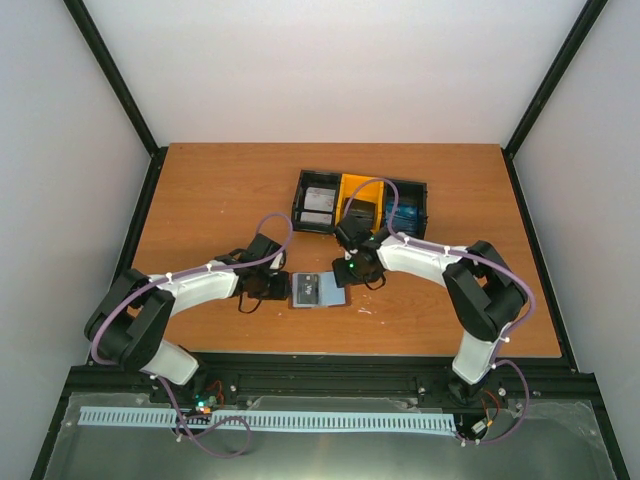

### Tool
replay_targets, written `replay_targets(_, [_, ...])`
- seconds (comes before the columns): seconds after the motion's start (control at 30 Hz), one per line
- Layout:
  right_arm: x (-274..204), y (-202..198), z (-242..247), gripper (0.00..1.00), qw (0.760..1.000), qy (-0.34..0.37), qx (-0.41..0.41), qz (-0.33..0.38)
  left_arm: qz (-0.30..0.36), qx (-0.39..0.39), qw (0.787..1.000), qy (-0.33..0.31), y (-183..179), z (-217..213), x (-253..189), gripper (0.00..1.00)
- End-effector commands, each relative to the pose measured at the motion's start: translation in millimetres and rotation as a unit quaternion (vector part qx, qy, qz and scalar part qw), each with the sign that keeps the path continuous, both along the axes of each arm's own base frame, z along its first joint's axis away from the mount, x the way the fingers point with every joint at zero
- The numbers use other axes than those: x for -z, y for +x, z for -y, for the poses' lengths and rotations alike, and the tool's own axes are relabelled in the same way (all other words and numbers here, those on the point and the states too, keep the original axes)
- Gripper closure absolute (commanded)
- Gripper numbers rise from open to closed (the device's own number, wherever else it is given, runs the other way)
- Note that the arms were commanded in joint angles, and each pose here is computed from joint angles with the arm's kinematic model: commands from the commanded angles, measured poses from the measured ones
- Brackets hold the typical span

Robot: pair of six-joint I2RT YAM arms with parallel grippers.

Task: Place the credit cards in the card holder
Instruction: Close the card holder at the center of the board.

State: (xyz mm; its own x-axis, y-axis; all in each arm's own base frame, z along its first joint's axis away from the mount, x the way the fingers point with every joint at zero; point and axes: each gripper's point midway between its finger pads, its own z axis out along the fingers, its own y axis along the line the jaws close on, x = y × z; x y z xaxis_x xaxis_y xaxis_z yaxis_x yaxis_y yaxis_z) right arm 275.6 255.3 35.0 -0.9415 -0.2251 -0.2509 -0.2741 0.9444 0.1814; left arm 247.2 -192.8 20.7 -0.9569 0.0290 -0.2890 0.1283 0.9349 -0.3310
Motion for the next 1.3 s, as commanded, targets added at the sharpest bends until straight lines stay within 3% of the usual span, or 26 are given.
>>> replay_targets(0.0, [2.5, 1.4, -9.5, 0.41, 1.000, 0.015, -0.019, -0.017, -0.013, 0.028, 1.000, 0.005, -9.6, -1.8, 10.7, 0.70])
replay_targets(0.07, [6.8, -1.5, -11.9, 0.41, 0.999, 0.018, -0.023, -0.029, -0.011, 0.033, 0.999, -0.009, -7.9, 4.1, 8.1, 0.71])
replay_targets(0.2, [9.6, -6.3, -19.1, 0.41, 0.998, 0.039, -0.021, -0.049, -0.013, 0.023, 0.999, -0.022, -4.4, 9.2, 7.0, 0.90])
replay_targets(0.33, [9.4, -8.0, -24.0, 0.41, 0.996, 0.062, -0.009, -0.062, -0.009, 0.017, 0.999, -0.026, -3.7, 9.1, 3.0, 0.99])
replay_targets(0.8, [-9.8, -2.0, -35.8, 0.40, 0.980, 0.180, 0.010, -0.088, 0.028, 0.029, 0.992, -0.121, 2.6, 28.2, -52.0, 0.99])
replay_targets(1.07, [-1.7, -3.0, -23.7, 0.36, 0.979, 0.173, 0.046, -0.095, 0.047, 0.050, 0.974, -0.216, 1.6, 40.3, -90.0, 0.99])
replay_targets(1.27, [-11.2, 6.1, -9.5, 0.36, 0.980, 0.160, 0.097, -0.062, 0.040, 0.103, 0.949, -0.296, -3.5, 65.8, -109.2, 0.99])
